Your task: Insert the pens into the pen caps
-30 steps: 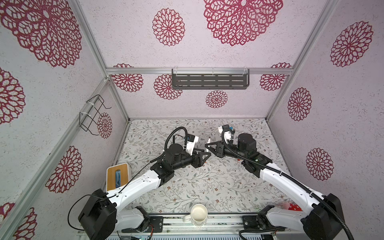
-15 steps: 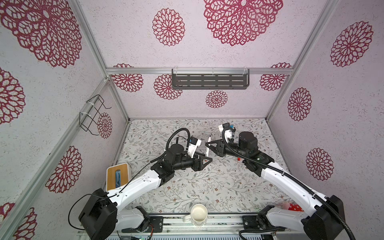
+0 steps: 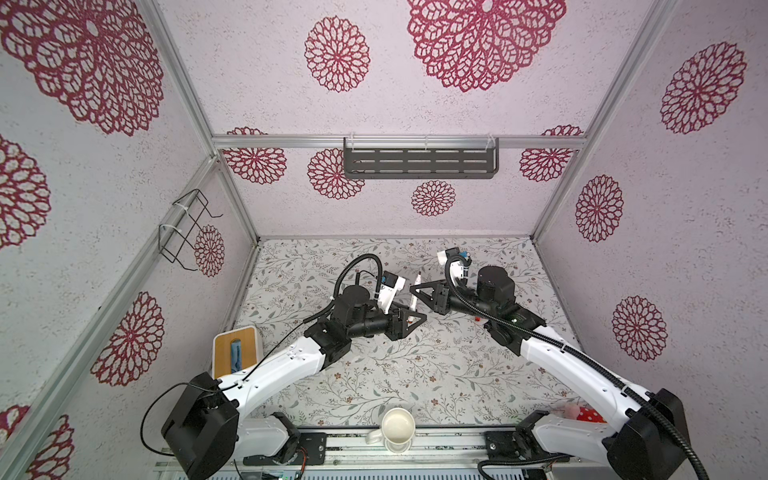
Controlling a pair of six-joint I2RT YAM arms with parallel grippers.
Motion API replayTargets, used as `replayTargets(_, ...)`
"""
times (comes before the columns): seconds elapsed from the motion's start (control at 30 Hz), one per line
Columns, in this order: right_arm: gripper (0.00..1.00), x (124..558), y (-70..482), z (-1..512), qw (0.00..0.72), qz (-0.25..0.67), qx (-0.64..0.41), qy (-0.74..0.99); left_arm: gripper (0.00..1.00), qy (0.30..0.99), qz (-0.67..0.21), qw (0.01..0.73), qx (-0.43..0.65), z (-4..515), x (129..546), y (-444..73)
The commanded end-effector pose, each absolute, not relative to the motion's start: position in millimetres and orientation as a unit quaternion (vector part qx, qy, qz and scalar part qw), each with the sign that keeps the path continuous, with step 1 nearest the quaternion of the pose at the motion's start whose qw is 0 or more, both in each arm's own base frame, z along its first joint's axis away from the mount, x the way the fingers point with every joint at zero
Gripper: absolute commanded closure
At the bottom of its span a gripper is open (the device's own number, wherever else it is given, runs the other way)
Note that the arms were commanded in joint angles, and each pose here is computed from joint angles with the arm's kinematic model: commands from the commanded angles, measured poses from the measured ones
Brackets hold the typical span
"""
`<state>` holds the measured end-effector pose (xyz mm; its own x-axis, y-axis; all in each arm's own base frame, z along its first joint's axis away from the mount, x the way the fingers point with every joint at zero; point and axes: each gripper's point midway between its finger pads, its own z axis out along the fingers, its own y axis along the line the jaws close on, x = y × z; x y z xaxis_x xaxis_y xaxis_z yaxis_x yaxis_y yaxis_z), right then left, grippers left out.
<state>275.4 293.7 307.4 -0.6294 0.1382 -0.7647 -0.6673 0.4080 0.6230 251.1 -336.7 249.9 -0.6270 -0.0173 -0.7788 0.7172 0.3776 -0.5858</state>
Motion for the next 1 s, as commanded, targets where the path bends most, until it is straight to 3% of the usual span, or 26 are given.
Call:
replayTargets(0.0,0.92,269.1,295.0,327.2,0.410,0.531,-0.190,0.716,0.69,0.730,-0.516,0.379,0.239,266.5,253.7,-342.4)
replayTargets(0.27,0.91,267.6,294.6,328.1,0.410,0.533,-0.192,0.715,1.00,0.732,-0.512,0.384,0.234,266.9,257.1,-342.0)
replayTargets(0.53,0.87,266.8,293.2,324.9,0.410,0.529,-0.191,0.718,1.00,0.762,-0.500,0.370,0.180,255.0,271.8,-338.5)
replayTargets(0.63,0.75,266.8,291.8,322.8,0.409,0.524,-0.190,0.723,1.00,0.778,-0.492,0.354,0.166,247.2,277.2,-338.7)
replayTargets(0.73,0.50,268.9,287.3,318.8,0.411,0.506,-0.186,0.735,1.00,0.783,-0.482,0.365,0.144,244.9,282.5,-332.3)
replayTargets(0.97,0.27,282.0,247.9,317.9,0.462,0.416,-0.132,0.772,1.00,0.780,-0.461,0.399,0.143,244.3,279.8,-316.2)
